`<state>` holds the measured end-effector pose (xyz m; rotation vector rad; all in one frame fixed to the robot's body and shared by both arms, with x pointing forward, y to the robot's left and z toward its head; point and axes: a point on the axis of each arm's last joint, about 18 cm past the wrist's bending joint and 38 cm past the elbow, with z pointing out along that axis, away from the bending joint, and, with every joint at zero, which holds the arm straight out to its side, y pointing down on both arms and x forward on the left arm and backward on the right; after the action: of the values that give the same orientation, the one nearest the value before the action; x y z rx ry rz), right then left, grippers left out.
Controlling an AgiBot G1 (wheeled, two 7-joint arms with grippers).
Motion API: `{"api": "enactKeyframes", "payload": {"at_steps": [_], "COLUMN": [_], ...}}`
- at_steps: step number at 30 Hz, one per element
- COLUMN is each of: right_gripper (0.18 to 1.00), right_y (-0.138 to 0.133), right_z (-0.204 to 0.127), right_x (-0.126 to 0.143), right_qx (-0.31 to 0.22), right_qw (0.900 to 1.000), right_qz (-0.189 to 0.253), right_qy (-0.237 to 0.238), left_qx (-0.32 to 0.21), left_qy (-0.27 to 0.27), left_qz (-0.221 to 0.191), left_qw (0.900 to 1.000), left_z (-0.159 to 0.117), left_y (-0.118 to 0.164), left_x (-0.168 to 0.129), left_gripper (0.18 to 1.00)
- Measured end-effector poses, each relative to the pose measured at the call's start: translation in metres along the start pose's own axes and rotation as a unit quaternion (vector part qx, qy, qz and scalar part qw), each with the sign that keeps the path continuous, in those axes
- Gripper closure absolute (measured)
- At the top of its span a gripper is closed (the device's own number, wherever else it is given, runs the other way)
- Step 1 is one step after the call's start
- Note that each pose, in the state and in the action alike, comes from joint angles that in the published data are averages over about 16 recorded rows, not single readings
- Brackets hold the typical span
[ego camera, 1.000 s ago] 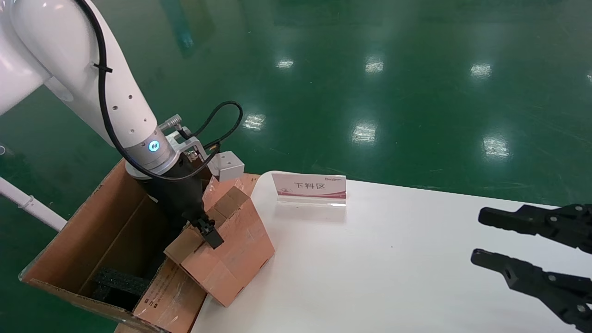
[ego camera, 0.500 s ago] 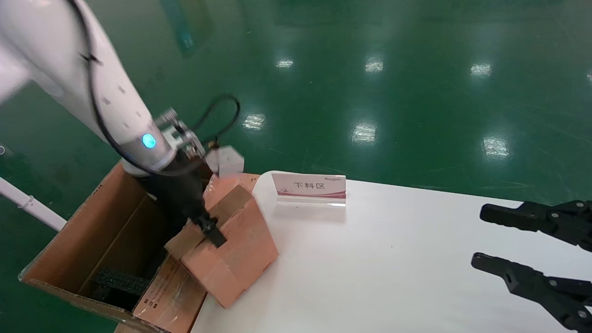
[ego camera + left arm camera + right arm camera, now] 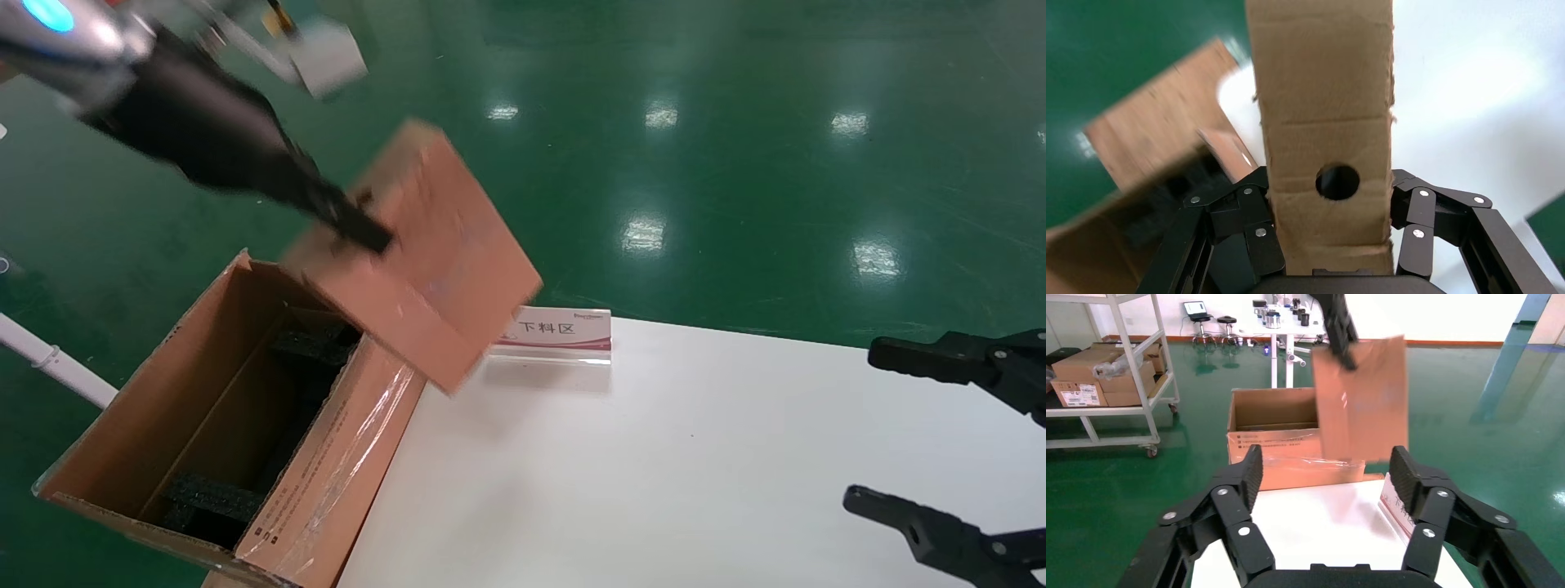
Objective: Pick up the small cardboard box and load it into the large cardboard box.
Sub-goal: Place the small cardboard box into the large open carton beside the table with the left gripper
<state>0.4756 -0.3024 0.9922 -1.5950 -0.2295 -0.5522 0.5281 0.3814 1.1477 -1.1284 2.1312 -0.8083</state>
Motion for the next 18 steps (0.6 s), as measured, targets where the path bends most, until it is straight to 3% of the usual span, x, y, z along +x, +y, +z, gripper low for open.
{"api": "enactKeyframes", "payload": {"at_steps": [8,18], "right_gripper": [0.342,0.218], "right_y": [0.000,0.000], "right_z": [0.000,0.000], "right_x": [0.000,0.000], "right_qx": [0.000,0.000], "right_qw": [1.000,1.000], "right_qz": [0.000,0.000], "right_qy": [0.000,0.000], "left_qx": [0.013,-0.056], "left_qy": [-0.061,-0.129], "left_qz": [-0.002,-0.013], "left_qw": [0.9980,0.9900], "left_z": [-0.045,-0.064], "left_y": [0.001,0.031], "left_x": [-0.033,-0.069], "left_gripper": [0.955,0.962]}}
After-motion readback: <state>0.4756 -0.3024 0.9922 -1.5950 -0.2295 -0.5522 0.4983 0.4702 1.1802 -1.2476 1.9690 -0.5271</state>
